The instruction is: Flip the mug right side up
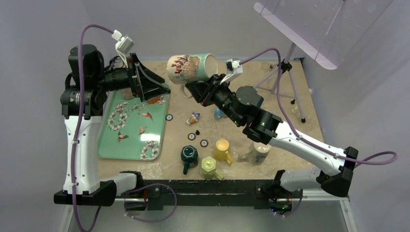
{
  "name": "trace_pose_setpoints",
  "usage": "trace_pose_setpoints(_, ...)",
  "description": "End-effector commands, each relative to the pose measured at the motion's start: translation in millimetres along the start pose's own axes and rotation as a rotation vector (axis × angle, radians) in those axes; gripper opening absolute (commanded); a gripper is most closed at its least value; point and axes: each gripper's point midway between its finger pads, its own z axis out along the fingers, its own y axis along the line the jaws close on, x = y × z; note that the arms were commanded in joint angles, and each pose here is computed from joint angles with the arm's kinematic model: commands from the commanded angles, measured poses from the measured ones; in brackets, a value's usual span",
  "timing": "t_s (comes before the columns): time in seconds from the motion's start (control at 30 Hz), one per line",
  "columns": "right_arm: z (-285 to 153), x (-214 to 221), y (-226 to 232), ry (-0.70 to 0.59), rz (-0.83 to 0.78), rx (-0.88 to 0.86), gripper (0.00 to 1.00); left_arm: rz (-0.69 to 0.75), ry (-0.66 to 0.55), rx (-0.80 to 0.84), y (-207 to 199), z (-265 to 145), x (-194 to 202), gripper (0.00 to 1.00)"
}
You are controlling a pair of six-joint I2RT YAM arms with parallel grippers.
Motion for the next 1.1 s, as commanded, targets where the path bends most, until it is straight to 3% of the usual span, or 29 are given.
trace_pose_setpoints(0.0, -18, -71, 82, -0.171, 0.046, -0.329, 0.00, -0.026, -0.083, 0.103, -39, -4, -35, 0.85)
trace_pose_setpoints(0.27, -26, -76, 102, -0.185, 0.050, -0.445, 0.00, -0.085, -0.097, 0.085, -23, 8, -39, 0.77)
trace_pose_setpoints(0.47, -30, -91, 74, -0.229, 0.055, -0.318, 0.00, -0.013, -0.098, 0.079, -34, -5, -49, 0.79)
trace_pose_setpoints(0.63, -45, -112, 72, -0.274, 0.020, -0.315, 0.00, 0.021, -0.124, -0.021, -7, -12, -51, 0.82)
trace_pose_setpoints(1.07, -34, -99, 113, -0.222, 0.044, -0.512, 0.00, -0.076, -0.117, 0.198, -50, 14, -59, 0.80)
